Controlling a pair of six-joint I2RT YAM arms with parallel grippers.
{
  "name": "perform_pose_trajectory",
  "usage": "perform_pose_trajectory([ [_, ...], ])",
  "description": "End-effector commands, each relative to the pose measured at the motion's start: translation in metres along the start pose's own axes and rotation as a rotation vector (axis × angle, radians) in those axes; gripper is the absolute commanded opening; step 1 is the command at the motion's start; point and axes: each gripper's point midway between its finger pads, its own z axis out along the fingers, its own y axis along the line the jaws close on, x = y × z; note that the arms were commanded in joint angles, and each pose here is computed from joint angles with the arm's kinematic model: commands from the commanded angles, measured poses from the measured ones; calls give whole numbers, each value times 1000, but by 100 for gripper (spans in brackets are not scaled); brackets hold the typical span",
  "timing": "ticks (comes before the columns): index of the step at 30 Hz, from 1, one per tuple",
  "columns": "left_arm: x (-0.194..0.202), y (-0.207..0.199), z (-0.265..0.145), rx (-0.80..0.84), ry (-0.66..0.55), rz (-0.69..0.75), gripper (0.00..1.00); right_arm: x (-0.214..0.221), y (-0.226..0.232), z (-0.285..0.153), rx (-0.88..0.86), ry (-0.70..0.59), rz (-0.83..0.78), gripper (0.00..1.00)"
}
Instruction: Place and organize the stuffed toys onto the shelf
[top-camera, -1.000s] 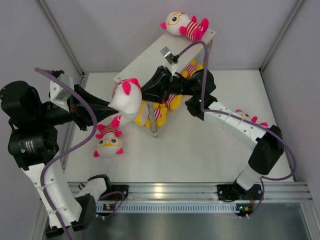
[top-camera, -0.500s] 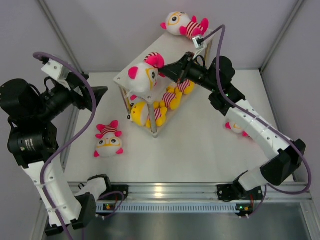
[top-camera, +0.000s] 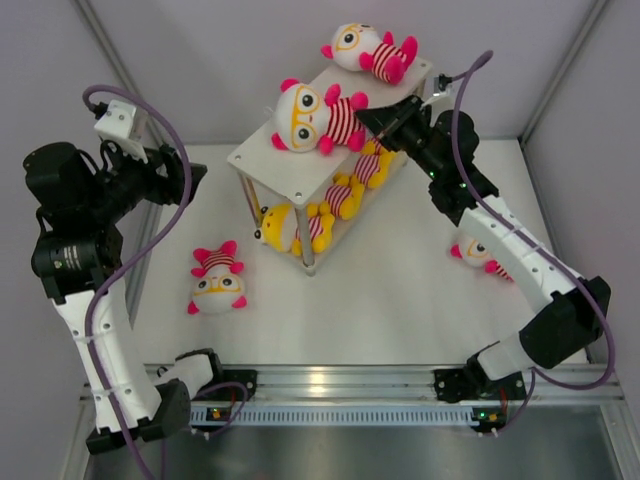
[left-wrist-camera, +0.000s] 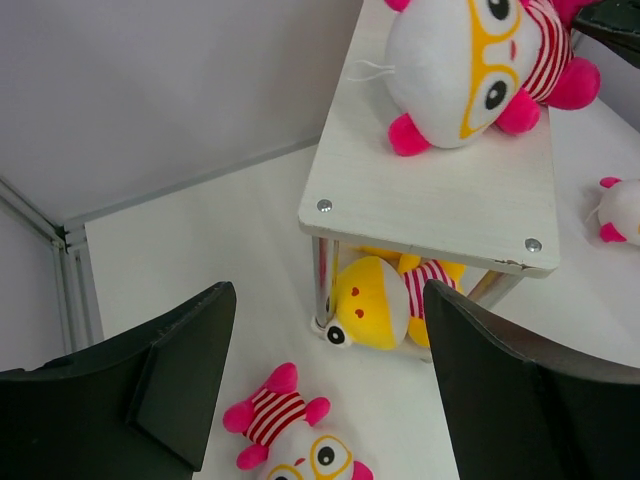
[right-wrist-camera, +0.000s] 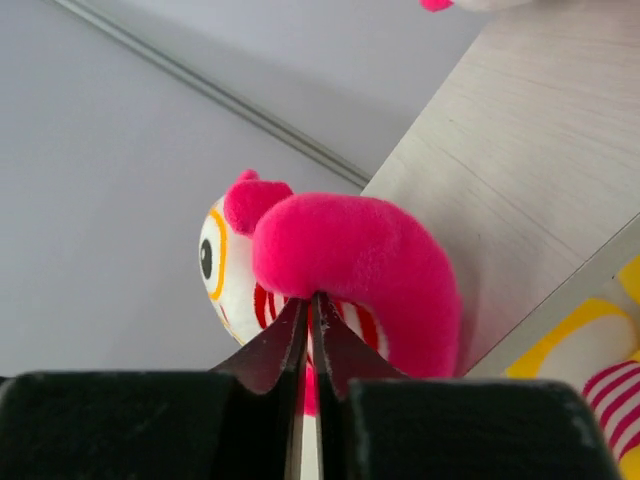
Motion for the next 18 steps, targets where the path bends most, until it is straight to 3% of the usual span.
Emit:
perform_pose_trajectory([
  [1, -4, 7, 4, -16, -24, 12, 81, -29, 13, 1, -20, -128, 81, 7],
  [2, -2, 8, 6, -17, -17, 9, 81, -27, 11, 1, -16, -127, 83, 19],
  [3, 2, 9, 8, -15, -8, 4, 81, -28, 11, 0, -16, -131, 77, 37],
  [4, 3, 9, 8, -16, -7, 7, 81, -31, 14, -3, -19, -138, 72, 42],
  [7, 8, 11, 9, -21, 4, 11, 81, -37, 17, -14, -20, -163, 13, 49],
  [10, 9, 10, 7, -21, 3, 20, 81, -53, 23, -23, -27, -210, -181, 59],
  [11, 10, 10, 7, -23, 3, 29, 81, -59, 23, -25, -29, -200, -325, 62],
  [14, 15, 9, 5, -22, 10, 46, 81, -63, 27, -29, -80, -114, -616, 70],
  [18, 22, 9, 5, -17, 21, 43, 81, -30, 43, -41, -321, 52, -910, 84],
])
